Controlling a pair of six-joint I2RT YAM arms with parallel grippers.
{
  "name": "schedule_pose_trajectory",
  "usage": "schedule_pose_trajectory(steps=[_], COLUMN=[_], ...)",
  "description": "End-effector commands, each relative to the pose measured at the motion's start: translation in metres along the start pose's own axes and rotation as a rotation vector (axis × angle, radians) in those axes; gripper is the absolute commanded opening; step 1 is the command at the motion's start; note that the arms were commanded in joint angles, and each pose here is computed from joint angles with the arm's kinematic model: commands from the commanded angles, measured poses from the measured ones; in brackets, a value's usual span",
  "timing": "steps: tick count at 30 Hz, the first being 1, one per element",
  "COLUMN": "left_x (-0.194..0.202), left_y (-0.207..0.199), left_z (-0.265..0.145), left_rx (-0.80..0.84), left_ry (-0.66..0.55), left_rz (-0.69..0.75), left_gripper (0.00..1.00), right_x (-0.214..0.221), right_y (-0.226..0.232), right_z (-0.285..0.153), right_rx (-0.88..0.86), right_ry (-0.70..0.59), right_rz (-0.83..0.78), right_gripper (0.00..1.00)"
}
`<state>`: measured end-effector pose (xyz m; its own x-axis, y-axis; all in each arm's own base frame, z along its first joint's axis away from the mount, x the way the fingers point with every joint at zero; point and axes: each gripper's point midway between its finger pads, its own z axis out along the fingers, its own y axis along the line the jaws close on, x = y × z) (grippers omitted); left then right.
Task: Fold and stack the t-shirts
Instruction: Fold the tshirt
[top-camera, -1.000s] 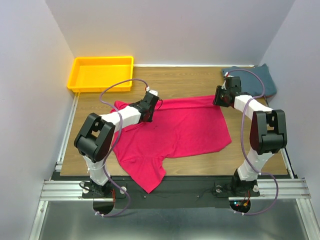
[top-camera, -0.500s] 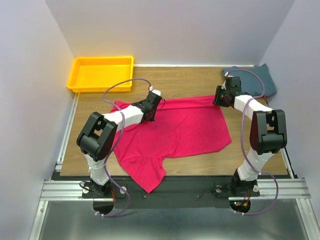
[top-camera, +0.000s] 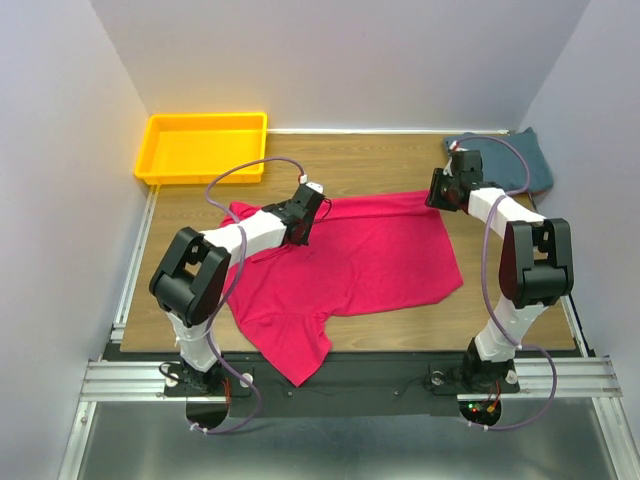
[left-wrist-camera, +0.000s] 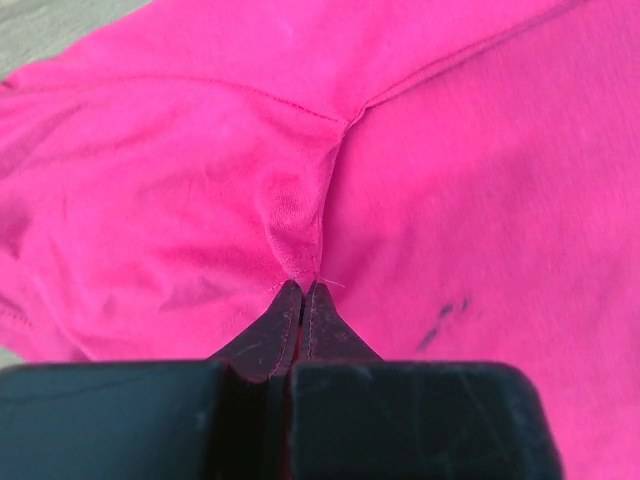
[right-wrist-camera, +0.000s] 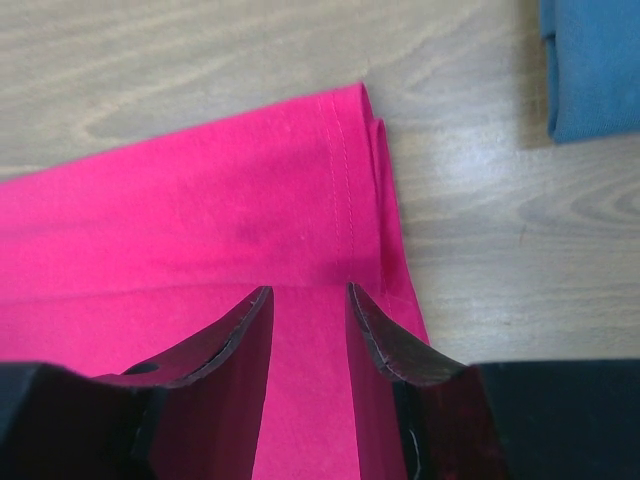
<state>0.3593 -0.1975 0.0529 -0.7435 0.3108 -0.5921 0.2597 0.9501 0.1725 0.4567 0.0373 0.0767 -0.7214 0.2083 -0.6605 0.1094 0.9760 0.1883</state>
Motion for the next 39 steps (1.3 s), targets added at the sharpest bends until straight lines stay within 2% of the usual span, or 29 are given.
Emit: schedule_pose_trajectory(steps=[1, 14, 39], left_x=[-0.005, 0.022, 0.026], left_y=[0.002, 0.004, -0.002], left_z=[-0.026, -0.015, -0.002], left_rx=[0.02, 0.0, 0.005], left_ry=[-0.004, 0.076, 0.092], left_rz=[-0.003, 0.028, 0.021], left_gripper=[0.0, 0.0, 0.0], right_x=[-0.03, -0.012, -0.021], right_y=[0.013, 0.011, 0.02], right_z=[-0.004, 0.006, 0.027], right_rx=[-0.034, -0.036, -0.065], right_ry=[-0.07, -0.024, -0.015], right_rz=[-0.013, -0.011, -0.03], right_gripper=[0.41, 0.4, 0.36])
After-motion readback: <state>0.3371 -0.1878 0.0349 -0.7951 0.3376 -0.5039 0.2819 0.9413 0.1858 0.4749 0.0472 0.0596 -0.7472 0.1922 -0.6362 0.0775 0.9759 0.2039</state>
